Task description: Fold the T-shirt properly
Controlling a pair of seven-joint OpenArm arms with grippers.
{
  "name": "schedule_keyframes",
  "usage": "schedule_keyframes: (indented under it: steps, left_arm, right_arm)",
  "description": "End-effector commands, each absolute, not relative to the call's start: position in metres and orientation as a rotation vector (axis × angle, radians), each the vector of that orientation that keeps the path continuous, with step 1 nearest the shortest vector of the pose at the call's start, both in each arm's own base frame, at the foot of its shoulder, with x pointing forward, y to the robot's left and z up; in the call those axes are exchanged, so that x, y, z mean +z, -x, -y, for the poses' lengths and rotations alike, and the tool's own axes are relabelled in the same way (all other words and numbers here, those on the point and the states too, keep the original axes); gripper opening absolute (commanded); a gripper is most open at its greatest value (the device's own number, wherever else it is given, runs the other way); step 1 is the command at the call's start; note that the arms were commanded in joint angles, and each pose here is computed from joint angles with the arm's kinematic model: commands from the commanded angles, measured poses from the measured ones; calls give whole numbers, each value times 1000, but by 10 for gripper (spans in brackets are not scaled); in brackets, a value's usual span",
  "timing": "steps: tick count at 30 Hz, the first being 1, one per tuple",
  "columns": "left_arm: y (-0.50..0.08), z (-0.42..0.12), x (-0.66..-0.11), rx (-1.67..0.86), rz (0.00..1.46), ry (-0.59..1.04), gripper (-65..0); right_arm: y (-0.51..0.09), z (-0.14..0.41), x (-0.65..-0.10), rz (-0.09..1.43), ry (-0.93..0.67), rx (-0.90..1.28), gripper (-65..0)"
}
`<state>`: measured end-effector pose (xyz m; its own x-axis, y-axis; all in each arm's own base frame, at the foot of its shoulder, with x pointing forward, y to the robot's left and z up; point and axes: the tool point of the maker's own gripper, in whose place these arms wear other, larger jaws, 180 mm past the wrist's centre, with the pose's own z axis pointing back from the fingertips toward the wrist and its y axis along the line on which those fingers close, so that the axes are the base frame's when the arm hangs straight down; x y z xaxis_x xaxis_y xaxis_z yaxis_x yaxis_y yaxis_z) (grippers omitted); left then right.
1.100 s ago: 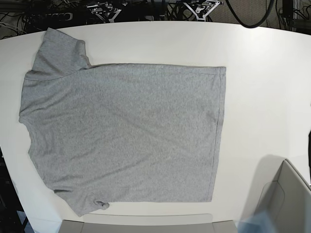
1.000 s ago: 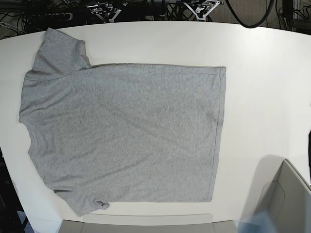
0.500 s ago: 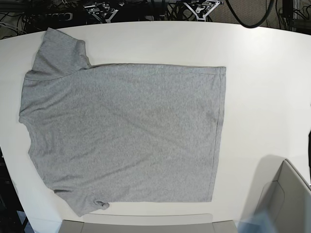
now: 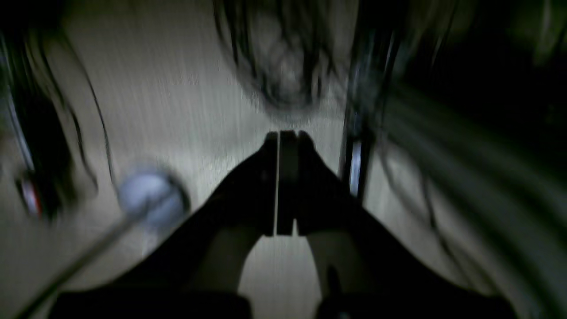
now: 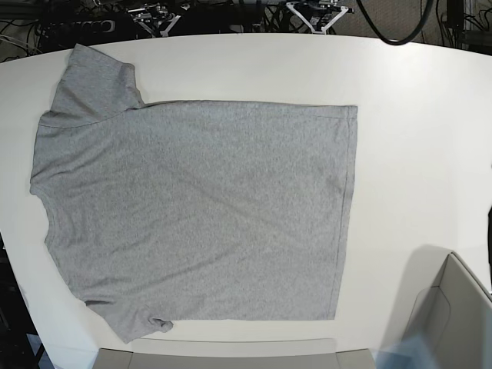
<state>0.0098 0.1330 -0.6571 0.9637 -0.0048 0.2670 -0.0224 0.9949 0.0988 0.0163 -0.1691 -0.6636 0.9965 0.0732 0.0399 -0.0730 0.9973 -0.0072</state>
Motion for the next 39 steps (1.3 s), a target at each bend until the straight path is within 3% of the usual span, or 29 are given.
schedule_keyframes:
  steps: [1,10,15,25,34,39]
  left_arm:
    - [2,-135,-654,3,302,-108,-650]
    - [36,-132,-588,-56,763,-97,-649]
    - [44,-135,-552,-82,945,-98,-649]
    - [69,-149,-514,-111,1049,-126,-649]
    - [52,-163,-404,-150,1354,-190,-649]
    - [34,-183,-371,-172,1452,-272,-649]
  right_arm:
    - [-14,168,-663,70,1,49,-650]
    - [17,194,-626,522,41,-3,-650]
    - [34,201,-592,715,52,14,-649]
    - [74,218,-546,839,97,-56,-649]
    - [44,184,-428,1169,-41,-127,-648]
    - [22,174,-372,1245,-106,-139,-647]
